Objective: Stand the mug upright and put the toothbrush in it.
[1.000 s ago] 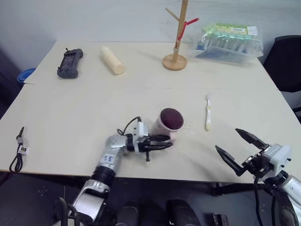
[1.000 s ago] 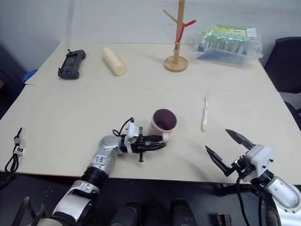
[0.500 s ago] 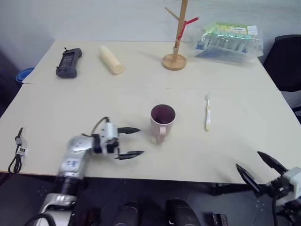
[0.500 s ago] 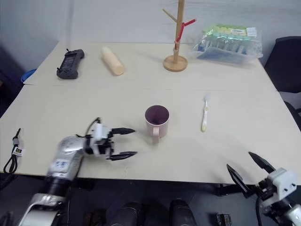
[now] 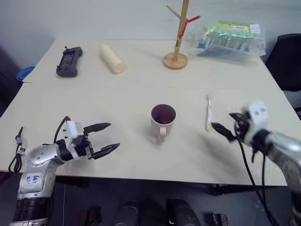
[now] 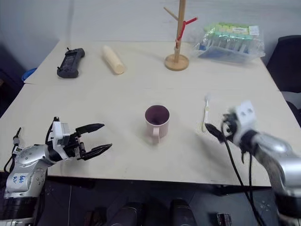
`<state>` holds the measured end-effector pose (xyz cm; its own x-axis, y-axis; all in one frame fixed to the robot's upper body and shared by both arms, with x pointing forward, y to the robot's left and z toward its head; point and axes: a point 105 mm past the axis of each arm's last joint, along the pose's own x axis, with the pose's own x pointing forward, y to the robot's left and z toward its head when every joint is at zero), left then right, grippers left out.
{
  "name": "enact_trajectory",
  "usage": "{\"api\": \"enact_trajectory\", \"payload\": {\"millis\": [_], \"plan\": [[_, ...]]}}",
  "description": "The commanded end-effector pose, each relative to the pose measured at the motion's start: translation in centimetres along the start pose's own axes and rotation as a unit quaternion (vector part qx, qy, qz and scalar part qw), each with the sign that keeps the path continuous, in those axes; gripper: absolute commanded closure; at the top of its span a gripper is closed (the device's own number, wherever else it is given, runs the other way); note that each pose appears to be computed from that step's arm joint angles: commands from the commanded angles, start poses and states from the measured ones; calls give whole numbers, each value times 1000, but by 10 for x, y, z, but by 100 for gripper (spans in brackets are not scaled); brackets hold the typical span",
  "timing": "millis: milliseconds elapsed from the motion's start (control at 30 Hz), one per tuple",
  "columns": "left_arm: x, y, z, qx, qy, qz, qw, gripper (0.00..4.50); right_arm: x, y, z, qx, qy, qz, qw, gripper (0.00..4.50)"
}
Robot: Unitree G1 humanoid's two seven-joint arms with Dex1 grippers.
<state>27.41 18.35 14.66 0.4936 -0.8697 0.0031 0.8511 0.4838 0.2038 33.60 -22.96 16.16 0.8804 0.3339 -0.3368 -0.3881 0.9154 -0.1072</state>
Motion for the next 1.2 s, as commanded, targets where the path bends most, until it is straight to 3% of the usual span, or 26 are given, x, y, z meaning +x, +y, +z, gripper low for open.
{"api": "enact_trajectory", "payload": {"millis": [33,167,400,600,800,900,933,1000,1033,1133,1200], "plan": [[6,-1,18,19,-19,-3,1000,2,18,-15,-7,42,67,-34,996,0],[8,-3,25,27,-14,-15,999,2,38,-27,-9,55,136,-48,988,0],[-2,-10,25,38,21,-60,997,0,52,-20,-19,79,197,-17,977,222],[-1,-14,27,21,19,-79,996,0,62,-25,-12,116,184,-19,976,422],[-2,-8,26,39,17,-41,998,0,63,-23,19,128,14,19,992,434],[-5,0,30,28,2,-14,1000,0,52,7,73,107,-164,108,975,434],[-6,3,31,19,-5,-2,1000,0,42,24,96,91,-240,156,954,434],[-6,5,31,2,-16,14,1000,0,11,59,135,84,-395,243,882,434],[-6,5,30,-2,-19,18,1000,0,0,68,145,93,-443,263,852,434],[1,-1,24,-15,-20,15,1000,0,-4,113,158,114,-479,316,811,434],[5,-1,21,-21,-26,21,999,0,0,137,154,101,-485,340,799,434]]}}
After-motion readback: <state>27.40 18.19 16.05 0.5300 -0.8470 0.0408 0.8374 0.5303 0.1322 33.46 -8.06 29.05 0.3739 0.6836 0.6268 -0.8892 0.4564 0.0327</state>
